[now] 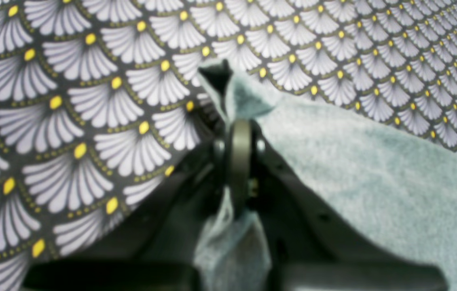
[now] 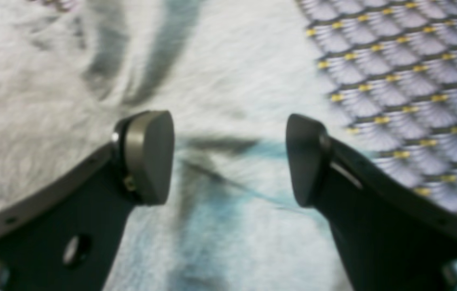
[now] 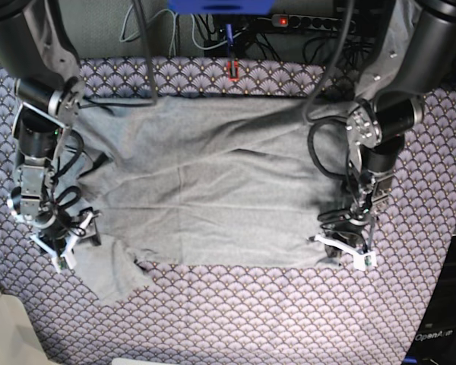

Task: Fold the T-shirt properly
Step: 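Lift the grasped hem with both grippers, then carry the hem over the shirt toward the collar edge with both grippers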

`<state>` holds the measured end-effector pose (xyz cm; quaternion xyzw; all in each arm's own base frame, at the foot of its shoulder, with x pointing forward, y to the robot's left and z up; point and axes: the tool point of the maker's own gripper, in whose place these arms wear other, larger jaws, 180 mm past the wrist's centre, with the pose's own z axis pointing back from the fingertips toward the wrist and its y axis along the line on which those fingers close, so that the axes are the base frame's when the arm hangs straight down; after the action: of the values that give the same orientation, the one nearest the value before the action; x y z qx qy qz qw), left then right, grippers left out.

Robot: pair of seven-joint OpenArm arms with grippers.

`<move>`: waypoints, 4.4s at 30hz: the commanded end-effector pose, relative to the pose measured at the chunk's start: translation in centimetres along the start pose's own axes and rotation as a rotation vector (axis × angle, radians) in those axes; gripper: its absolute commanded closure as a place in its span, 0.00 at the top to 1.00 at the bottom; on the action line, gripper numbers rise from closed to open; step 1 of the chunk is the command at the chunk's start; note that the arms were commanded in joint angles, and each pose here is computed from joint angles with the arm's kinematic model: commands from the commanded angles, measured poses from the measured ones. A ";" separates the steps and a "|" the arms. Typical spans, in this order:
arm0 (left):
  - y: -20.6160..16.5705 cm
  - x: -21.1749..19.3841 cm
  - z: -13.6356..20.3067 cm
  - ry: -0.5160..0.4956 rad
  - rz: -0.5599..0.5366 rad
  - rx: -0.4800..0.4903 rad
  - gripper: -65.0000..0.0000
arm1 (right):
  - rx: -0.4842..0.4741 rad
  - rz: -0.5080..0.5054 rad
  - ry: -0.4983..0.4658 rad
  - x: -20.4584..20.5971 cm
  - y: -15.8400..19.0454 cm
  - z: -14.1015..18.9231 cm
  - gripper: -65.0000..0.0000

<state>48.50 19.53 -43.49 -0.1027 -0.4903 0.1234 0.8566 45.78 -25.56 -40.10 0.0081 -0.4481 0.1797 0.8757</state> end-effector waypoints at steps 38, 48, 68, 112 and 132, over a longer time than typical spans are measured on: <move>6.0 -1.9 1.9 0.054 -0.024 0.092 0.00 | -0.184 -0.100 -0.094 0.2 -9.2 2.7 0.68; 8.9 -0.2 2.7 0.035 -0.044 0.137 0.00 | -0.175 -0.096 -0.097 -0.1 -8.8 2.6 0.68; 8.3 0.0 2.4 0.036 -0.052 0.125 0.00 | -0.102 -0.119 -0.118 0.8 -4.6 0.3 0.68; 6.9 -1.3 2.2 0.048 -0.028 0.104 0.00 | -0.197 0.096 -0.282 2.5 -1.9 5.6 0.00; -1.0 -4.3 1.6 0.145 0.016 -0.167 0.00 | -0.271 0.139 -0.275 -0.6 -1.8 10.2 0.00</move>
<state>46.42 19.47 -44.15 -0.1744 -0.4854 0.1122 0.8494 37.14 -28.37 -36.48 -0.1025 -0.5567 0.1767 0.8052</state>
